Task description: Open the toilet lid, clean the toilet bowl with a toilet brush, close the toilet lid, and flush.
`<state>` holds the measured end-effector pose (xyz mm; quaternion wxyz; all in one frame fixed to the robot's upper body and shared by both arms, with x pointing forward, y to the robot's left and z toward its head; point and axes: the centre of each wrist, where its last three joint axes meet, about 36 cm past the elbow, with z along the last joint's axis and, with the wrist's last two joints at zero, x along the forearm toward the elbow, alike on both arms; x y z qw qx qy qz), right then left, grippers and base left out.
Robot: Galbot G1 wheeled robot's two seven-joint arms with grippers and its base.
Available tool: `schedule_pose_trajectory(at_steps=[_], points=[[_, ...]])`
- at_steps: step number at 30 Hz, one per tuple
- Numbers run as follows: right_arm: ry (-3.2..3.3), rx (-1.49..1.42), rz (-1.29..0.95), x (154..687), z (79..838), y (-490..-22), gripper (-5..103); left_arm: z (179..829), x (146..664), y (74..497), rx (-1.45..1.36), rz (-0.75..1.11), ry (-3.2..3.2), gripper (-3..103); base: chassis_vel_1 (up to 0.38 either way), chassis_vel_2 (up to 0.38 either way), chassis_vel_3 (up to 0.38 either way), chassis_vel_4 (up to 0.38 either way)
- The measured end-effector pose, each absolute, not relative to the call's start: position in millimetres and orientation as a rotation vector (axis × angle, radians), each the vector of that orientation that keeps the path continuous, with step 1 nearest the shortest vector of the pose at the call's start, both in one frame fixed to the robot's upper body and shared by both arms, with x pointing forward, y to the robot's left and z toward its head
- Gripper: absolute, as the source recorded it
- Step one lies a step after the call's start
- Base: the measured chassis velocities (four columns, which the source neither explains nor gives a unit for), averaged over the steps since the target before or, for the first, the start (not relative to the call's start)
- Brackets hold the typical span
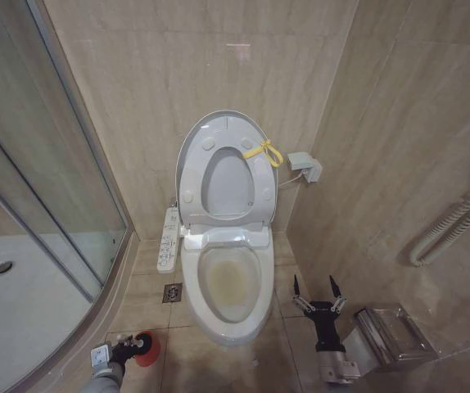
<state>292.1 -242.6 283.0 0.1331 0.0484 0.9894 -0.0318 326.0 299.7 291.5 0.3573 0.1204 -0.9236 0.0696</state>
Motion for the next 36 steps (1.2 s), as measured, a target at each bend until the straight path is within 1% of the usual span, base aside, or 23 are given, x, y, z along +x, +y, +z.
schedule_pose_trajectory(at_steps=[6, 7, 12, 13, 20, 21, 23, 24, 25, 26, 28, 29, 32, 33, 34, 36], points=[[2.87, 0.138, -0.094, 291, 283, -243, 100, 295, 326, 299, 0.309, 0.183, -2.391, 18, 0.0, 0.0, 0.0, 0.0], [2.87, 0.137, -0.095, 291, 283, -243, 100, 295, 325, 299, 0.309, 0.183, -2.391, 45, 0.0, 0.0, 0.0, 0.0], [2.87, 0.137, -0.095, 290, 283, -244, 100, 296, 324, 299, 0.308, 0.184, -2.393, 45, 0.0, 0.0, 0.0, 0.0], [2.87, 0.137, -0.095, 290, 283, -244, 100, 297, 324, 299, 0.309, 0.185, -2.394, 72, 0.0, 0.0, 0.0, 0.0], [2.87, 0.137, -0.094, 288, 284, -243, 100, 305, 325, 298, 0.297, 0.19, -2.414, 72, 0.0, 0.0, 0.0, 0.0], [2.869, 0.137, -0.094, 288, 284, -243, 100, 310, 324, 297, 0.288, 0.192, -2.425, 97, 0.0, 0.0, 0.0, 0.0], [2.869, 0.137, -0.093, 288, 284, -243, 100, 317, 322, 294, 0.273, 0.195, -2.439, 97, 0.0, 0.0, 0.0, 0.0], [2.868, 0.138, -0.093, 288, 284, -243, 100, 343, 311, 281, 0.215, 0.194, -2.507, 97, 0.0, 0.0, 0.0, 0.0], [2.866, 0.138, -0.09, 288, 285, -242, 100, 361, 305, 273, 0.174, 0.199, -2.549, 100, 0.0, 0.0, 0.0, 0.0], [2.866, 0.138, -0.09, 288, 285, -242, 100, 361, 305, 273, 0.174, 0.199, -2.549, 100, 0.0, 0.0, 0.0, 0.0], [2.86, 0.142, -0.082, 287, 288, -240, 100, 389, 292, 259, 0.111, 0.179, -2.629, 100, 0.0, 0.0, 0.0, 0.0], [2.86, 0.142, -0.082, 287, 288, -240, 100, 389, 292, 259, 0.111, 0.179, -2.629, 100, 0.0, 0.0, 0.0, 0.0], [2.856, 0.142, -0.075, 286, 291, -237, 100, 418, 279, 249, 0.033, 0.088, -2.801, 100, 0.0, 0.0, 0.0, 0.0], [2.854, 0.141, -0.075, 286, 292, -236, 100, 423, 278, 250, 0.009, 0.031, -2.885, 100, 0.0, 0.0, 0.0, 0.0], [2.854, 0.141, -0.075, 286, 292, -236, 100, 423, 278, 250, 0.009, 0.031, -2.885, 100, 0.0, 0.0, 0.0, 0.0], [2.85, 0.138, -0.074, 285, 293, -235, 100, 432, 278, 255, -0.046, -0.036, -3.004, 100, 0.0, 0.0, 0.0, 0.0]])
